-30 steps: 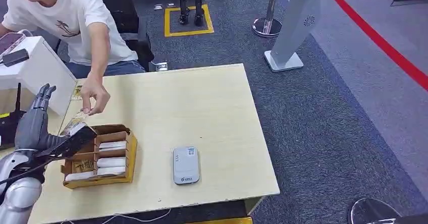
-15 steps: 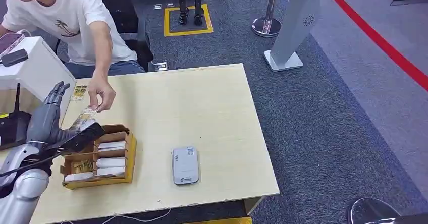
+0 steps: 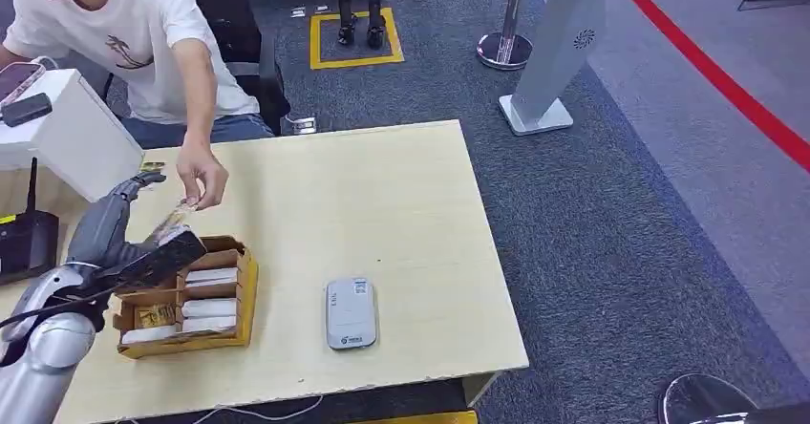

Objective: Pass the card to the sensor for recognition and then transmit it.

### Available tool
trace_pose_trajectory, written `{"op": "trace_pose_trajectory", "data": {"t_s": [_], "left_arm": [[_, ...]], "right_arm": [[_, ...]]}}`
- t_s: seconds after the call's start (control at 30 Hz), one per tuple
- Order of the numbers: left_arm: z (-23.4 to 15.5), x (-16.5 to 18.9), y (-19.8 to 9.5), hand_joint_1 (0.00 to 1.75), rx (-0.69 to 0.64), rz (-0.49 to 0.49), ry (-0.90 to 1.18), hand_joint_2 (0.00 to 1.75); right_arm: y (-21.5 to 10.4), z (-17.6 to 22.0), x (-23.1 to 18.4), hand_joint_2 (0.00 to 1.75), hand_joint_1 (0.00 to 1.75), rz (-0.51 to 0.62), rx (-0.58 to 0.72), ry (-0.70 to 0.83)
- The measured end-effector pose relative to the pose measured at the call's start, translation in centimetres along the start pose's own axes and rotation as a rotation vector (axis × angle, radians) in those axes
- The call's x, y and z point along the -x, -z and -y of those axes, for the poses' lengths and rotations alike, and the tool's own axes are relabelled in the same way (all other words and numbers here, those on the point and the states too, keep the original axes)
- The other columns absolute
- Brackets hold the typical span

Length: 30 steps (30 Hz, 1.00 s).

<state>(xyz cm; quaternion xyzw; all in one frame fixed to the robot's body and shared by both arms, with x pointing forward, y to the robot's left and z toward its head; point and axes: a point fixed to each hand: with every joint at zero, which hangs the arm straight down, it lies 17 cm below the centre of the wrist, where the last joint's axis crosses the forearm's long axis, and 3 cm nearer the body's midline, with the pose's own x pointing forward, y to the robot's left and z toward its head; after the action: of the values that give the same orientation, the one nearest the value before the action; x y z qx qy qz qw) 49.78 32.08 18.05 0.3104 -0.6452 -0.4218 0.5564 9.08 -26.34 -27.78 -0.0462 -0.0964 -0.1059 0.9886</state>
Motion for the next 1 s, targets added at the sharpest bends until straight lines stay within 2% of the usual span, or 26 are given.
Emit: {"op": "trace_pose_trajectory", "data": {"t_s": [1.0], "left_arm": [[0.51, 0.6, -0.57, 1.75, -0.005, -0.011, 0.005, 1.75]], "right_arm": [[-0.09, -0.58, 0.27, 0.0, 0.0, -0.008, -0.023, -0.054]]}}
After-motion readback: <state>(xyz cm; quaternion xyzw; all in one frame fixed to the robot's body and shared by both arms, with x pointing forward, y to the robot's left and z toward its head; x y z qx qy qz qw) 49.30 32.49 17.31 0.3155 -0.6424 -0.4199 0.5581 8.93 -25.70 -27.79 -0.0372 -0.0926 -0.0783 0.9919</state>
